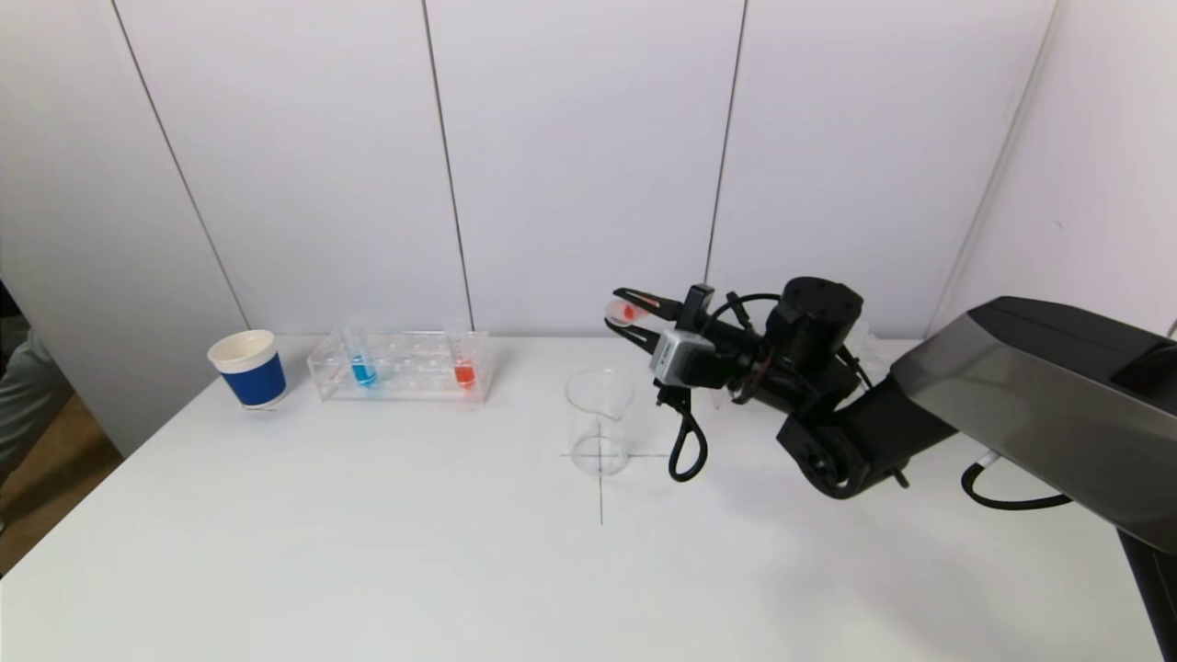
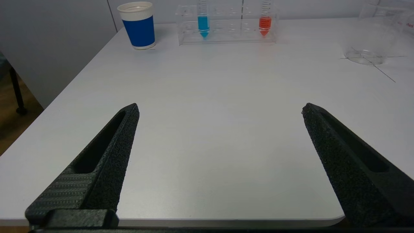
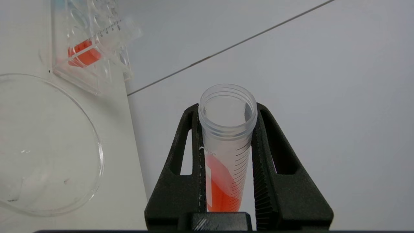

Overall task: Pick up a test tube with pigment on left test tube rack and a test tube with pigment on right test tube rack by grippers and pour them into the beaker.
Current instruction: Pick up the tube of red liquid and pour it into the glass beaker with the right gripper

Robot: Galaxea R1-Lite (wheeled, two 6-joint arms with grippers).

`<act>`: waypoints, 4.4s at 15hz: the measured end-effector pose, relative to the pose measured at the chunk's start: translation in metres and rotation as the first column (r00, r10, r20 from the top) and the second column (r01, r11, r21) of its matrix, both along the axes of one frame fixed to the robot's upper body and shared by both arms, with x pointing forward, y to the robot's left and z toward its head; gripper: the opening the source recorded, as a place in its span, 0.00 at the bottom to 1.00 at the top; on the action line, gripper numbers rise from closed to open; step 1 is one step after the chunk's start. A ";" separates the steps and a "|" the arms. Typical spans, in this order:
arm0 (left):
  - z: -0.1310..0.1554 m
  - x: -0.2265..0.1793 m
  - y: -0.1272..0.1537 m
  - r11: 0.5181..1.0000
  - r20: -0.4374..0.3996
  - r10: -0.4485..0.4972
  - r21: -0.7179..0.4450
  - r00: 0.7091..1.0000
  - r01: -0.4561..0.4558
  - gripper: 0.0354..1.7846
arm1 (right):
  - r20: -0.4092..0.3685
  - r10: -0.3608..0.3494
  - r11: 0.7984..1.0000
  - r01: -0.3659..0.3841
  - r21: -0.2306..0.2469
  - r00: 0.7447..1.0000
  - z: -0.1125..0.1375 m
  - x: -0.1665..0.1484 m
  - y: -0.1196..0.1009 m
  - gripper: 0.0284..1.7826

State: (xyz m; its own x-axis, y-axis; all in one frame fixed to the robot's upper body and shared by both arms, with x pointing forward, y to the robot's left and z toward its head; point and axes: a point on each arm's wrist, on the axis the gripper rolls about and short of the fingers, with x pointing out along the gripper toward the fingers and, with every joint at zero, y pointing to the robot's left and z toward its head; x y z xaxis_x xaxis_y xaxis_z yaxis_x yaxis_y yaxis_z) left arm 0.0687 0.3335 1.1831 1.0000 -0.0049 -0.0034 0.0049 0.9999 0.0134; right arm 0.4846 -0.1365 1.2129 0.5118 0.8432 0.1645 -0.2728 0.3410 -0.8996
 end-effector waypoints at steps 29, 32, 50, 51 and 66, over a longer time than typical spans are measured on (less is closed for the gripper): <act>0.000 0.000 0.000 1.000 0.000 0.000 0.000 1.000 0.000 0.99 | 0.126 -0.009 0.992 0.025 -0.124 0.992 -0.012 0.001 -0.004 0.25; 0.000 0.000 0.000 1.000 0.000 0.000 0.000 1.000 0.000 0.99 | 0.146 -0.016 0.989 0.037 -0.141 0.989 -0.014 0.001 -0.004 0.25; 0.000 0.000 0.000 1.000 0.000 0.000 0.000 1.000 0.000 0.99 | 0.229 -0.054 0.962 0.113 -0.251 0.972 -0.016 0.000 -0.001 0.25; 0.000 0.000 0.000 1.000 0.000 0.000 0.000 1.000 0.000 0.99 | 0.231 -0.053 0.959 0.114 -0.258 0.972 -0.016 0.000 -0.001 0.25; 0.000 0.000 0.000 1.000 0.000 0.000 0.000 1.000 0.000 0.99 | 0.269 -0.063 0.921 0.160 -0.354 0.961 -0.006 -0.006 -0.001 0.25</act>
